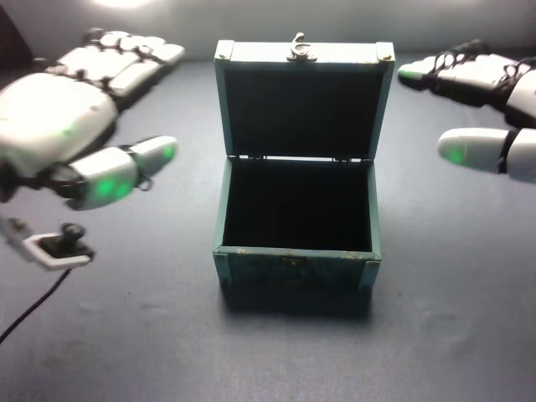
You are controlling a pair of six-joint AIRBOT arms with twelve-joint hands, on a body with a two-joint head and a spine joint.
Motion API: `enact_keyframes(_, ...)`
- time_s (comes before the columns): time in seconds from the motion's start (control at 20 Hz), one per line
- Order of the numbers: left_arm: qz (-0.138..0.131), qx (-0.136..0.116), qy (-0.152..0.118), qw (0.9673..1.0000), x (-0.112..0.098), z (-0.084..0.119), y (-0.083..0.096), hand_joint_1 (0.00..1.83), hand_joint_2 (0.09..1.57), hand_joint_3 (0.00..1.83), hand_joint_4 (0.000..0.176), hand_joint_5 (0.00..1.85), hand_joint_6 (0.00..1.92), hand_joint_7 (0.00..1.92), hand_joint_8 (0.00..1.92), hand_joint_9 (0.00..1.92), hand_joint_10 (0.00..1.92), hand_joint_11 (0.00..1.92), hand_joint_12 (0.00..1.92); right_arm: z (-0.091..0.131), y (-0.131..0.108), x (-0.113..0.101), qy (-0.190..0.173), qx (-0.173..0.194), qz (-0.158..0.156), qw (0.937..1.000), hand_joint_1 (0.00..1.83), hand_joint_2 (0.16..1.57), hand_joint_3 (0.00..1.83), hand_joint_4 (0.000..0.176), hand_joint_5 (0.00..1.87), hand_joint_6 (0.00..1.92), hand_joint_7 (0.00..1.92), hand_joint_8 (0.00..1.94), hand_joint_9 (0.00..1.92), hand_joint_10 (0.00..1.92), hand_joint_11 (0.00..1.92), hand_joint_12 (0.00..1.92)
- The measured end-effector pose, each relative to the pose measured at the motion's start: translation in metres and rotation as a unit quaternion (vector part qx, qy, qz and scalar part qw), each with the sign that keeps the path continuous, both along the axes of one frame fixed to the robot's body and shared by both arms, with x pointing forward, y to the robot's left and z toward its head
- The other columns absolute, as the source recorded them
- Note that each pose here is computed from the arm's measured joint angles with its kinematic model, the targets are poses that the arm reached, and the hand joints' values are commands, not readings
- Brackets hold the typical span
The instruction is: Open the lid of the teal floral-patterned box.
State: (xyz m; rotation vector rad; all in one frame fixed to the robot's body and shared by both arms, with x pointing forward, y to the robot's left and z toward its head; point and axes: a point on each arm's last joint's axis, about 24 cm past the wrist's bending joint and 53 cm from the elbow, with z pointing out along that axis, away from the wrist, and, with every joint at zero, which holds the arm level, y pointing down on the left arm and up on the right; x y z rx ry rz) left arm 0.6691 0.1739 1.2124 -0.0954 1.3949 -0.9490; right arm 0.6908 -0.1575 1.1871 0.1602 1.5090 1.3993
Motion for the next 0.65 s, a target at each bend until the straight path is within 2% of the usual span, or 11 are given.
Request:
enact_keyframes(0.1, 0.011, -0.012, -0.021, 0.9997, -0.010, 0.012, 0.013, 0.00, 1.50, 0.01, 0.000, 0.00, 0.00, 0.01, 0.00, 0.01, 0.00, 0.01, 0.00, 0.008, -0.005, -0.003, -0.009, 0.003, -0.008, 0.9999, 0.00, 1.39, 0.00, 0.000, 0.17, 0.01, 0.15, 0.01, 0.12, 0.01, 0.02, 0.23)
enact_keyframes(0.2, 0.012, -0.029, -0.046, 0.9985, -0.023, 0.025, 0.018, 0.00, 1.54, 0.01, 0.000, 0.04, 0.01, 0.05, 0.01, 0.04, 0.00, 0.03, 0.02, 0.016, -0.010, -0.011, -0.020, 0.021, -0.010, 0.9995, 0.00, 1.37, 0.00, 0.000, 0.20, 0.00, 0.18, 0.00, 0.14, 0.00, 0.04, 0.22)
enact_keyframes(0.3, 0.003, -0.040, -0.067, 0.9969, -0.038, 0.035, 0.016, 0.00, 1.49, 0.00, 0.000, 0.04, 0.00, 0.04, 0.00, 0.03, 0.00, 0.01, 0.01, 0.020, -0.016, -0.023, -0.026, 0.039, -0.011, 0.9989, 0.00, 1.37, 0.00, 0.000, 0.19, 0.00, 0.16, 0.00, 0.12, 0.00, 0.05, 0.22)
enact_keyframes(0.4, -0.012, -0.058, -0.087, 0.9944, -0.055, 0.042, 0.015, 0.00, 1.53, 0.01, 0.000, 0.06, 0.01, 0.06, 0.01, 0.06, 0.01, 0.07, 0.04, 0.031, -0.027, -0.041, -0.046, 0.065, -0.011, 0.9968, 0.00, 1.41, 0.01, 0.000, 0.21, 0.01, 0.18, 0.01, 0.12, 0.01, 0.04, 0.22)
enact_keyframes(0.5, -0.020, -0.079, -0.098, 0.9918, -0.063, 0.046, 0.020, 0.00, 1.53, 0.00, 0.000, 0.07, 0.01, 0.07, 0.01, 0.05, 0.00, 0.04, 0.02, 0.048, -0.035, -0.053, -0.069, 0.094, -0.010, 0.9931, 0.00, 1.45, 0.01, 0.000, 0.24, 0.01, 0.20, 0.00, 0.12, 0.00, 0.01, 0.24)
enact_keyframes(0.55, -0.013, -0.089, -0.102, 0.9907, -0.068, 0.049, 0.026, 0.04, 1.53, 0.00, 0.000, 0.07, 0.00, 0.01, 0.00, 0.00, 0.00, 0.00, 0.00, 0.060, -0.037, -0.063, -0.086, 0.114, -0.005, 0.9898, 0.17, 1.48, 0.00, 0.000, 0.27, 0.00, 0.21, 0.01, 0.17, 0.01, 0.03, 0.30)
enact_keyframes(0.6, -0.011, -0.094, -0.108, 0.9897, -0.070, 0.051, 0.029, 0.04, 1.53, 0.00, 0.000, 0.07, 0.00, 0.01, 0.00, 0.00, 0.00, 0.00, 0.00, 0.066, -0.038, -0.068, -0.097, 0.124, -0.001, 0.9875, 0.17, 1.48, 0.00, 0.000, 0.27, 0.00, 0.21, 0.01, 0.17, 0.01, 0.03, 0.30)
enact_keyframes(0.65, -0.008, -0.106, -0.113, 0.9879, -0.074, 0.054, 0.035, 0.11, 1.52, 0.00, 0.000, 0.05, 0.00, 0.00, 0.00, 0.00, 0.00, 0.00, 0.00, 0.075, -0.037, -0.078, -0.113, 0.143, 0.009, 0.9832, 0.25, 1.48, 0.00, 0.000, 0.25, 0.00, 0.19, 0.01, 0.17, 0.00, 0.03, 0.32)
